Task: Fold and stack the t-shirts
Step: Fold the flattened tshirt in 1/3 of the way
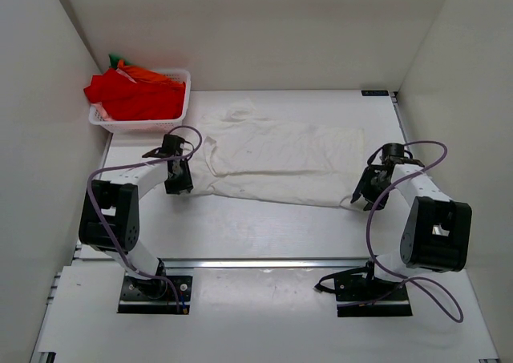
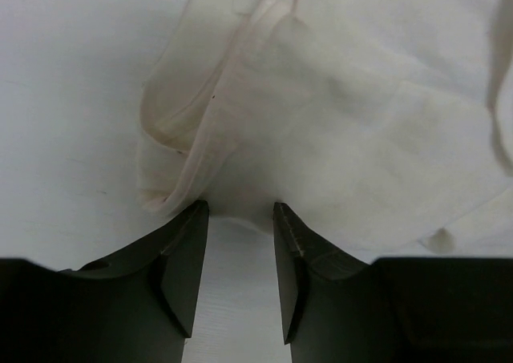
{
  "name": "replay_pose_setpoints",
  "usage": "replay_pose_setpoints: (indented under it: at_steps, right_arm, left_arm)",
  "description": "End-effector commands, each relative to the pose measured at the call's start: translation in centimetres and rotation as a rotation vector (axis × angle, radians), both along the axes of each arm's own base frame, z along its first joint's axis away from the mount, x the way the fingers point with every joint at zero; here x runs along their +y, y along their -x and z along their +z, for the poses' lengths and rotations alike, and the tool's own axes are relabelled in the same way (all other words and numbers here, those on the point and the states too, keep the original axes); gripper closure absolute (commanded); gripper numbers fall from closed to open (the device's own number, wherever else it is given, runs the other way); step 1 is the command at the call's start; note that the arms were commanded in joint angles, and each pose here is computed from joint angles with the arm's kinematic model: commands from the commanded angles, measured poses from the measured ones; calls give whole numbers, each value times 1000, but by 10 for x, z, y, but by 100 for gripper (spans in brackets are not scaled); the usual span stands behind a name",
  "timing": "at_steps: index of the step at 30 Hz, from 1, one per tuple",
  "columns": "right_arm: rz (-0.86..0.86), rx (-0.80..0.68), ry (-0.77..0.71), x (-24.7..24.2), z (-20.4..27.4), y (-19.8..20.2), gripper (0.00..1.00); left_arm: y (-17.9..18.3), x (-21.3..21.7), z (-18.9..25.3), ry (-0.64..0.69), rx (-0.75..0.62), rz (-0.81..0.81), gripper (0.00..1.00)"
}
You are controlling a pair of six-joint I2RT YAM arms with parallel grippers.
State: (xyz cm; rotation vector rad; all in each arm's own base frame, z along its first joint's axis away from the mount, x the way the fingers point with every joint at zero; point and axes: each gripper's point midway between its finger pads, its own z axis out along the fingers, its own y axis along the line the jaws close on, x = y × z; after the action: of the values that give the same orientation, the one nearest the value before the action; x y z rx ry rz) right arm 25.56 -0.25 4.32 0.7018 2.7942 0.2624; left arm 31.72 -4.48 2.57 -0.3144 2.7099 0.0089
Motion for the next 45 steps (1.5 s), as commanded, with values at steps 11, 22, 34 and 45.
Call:
replay_pose_setpoints:
  at_steps: [11,22,34,45]
  right_arm:
    - [14,12,151,-27,-17,-2,44]
    - [51,-64,141,-17,-9,-19,47]
    - [54,-74,57,-10,-9,-25,100]
    - [80,-37,62,-4,23,20,100]
  left_arm:
    - [6,6,-7,-47,3,20,62]
    - [6,7,-5,-50,-9,20,77]
    - [3,10,-3,-52,-2,24,100]
    - [-5,25,10,-108,-33,51,100]
